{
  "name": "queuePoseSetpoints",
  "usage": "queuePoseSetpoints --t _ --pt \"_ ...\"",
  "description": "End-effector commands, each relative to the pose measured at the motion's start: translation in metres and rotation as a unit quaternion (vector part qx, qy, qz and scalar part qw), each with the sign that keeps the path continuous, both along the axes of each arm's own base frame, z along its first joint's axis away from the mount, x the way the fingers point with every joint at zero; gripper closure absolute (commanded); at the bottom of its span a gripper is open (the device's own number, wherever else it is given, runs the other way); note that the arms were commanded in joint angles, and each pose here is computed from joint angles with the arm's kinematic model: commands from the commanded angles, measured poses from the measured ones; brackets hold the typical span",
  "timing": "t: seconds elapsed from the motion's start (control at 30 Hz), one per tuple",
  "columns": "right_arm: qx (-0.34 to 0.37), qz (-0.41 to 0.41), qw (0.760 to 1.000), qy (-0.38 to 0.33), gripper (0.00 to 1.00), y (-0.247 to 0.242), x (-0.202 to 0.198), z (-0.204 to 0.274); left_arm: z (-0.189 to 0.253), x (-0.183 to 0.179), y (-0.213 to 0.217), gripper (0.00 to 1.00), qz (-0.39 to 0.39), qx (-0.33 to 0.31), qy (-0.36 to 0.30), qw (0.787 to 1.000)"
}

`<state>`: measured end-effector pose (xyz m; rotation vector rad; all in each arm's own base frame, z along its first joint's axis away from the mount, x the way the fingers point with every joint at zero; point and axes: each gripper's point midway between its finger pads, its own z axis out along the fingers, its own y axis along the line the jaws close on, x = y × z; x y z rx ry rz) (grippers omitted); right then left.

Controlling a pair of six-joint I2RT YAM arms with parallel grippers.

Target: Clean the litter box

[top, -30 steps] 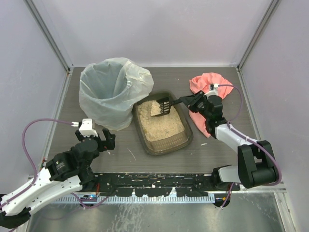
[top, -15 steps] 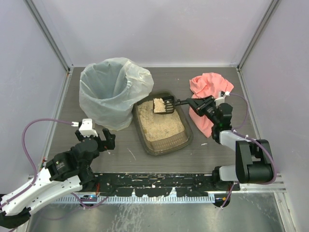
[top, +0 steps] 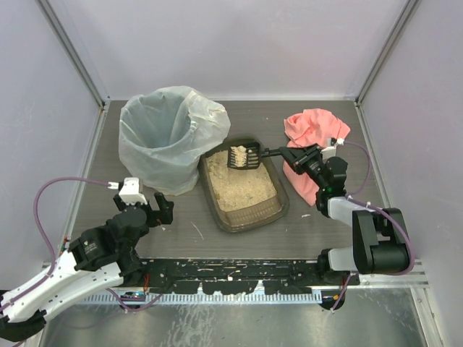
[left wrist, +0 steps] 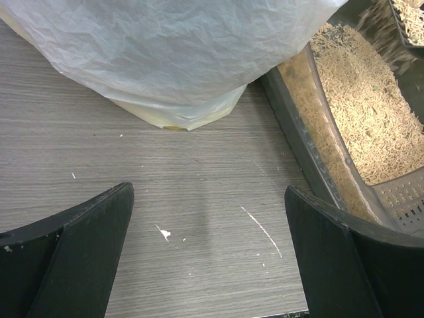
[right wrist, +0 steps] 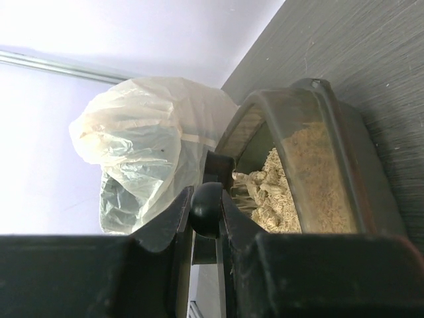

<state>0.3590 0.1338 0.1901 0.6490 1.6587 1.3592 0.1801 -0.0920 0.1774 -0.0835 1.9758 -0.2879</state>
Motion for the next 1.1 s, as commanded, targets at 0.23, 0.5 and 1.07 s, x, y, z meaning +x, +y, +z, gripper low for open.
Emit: queuePoseSetpoints --t 0.23,0.5,1.07 --pt "0.055 -0.044 0.997 -0.031 0.99 -0.017 0.002 0.014 0.014 0.003 -0.004 0.02 0.0 -0.019 -0.015 1.0" --pt "0.002 0.034 0.997 -0.063 0.99 0.01 0.002 0.029 0.015 0.002 -0.002 0.02 0.003 -0.02 -0.015 1.0" --pt "0.029 -0.053 0.997 -0.043 0.99 -0.03 -0.002 0.022 0.014 0.004 -0.004 0.02 0.001 -0.017 -0.017 1.0"
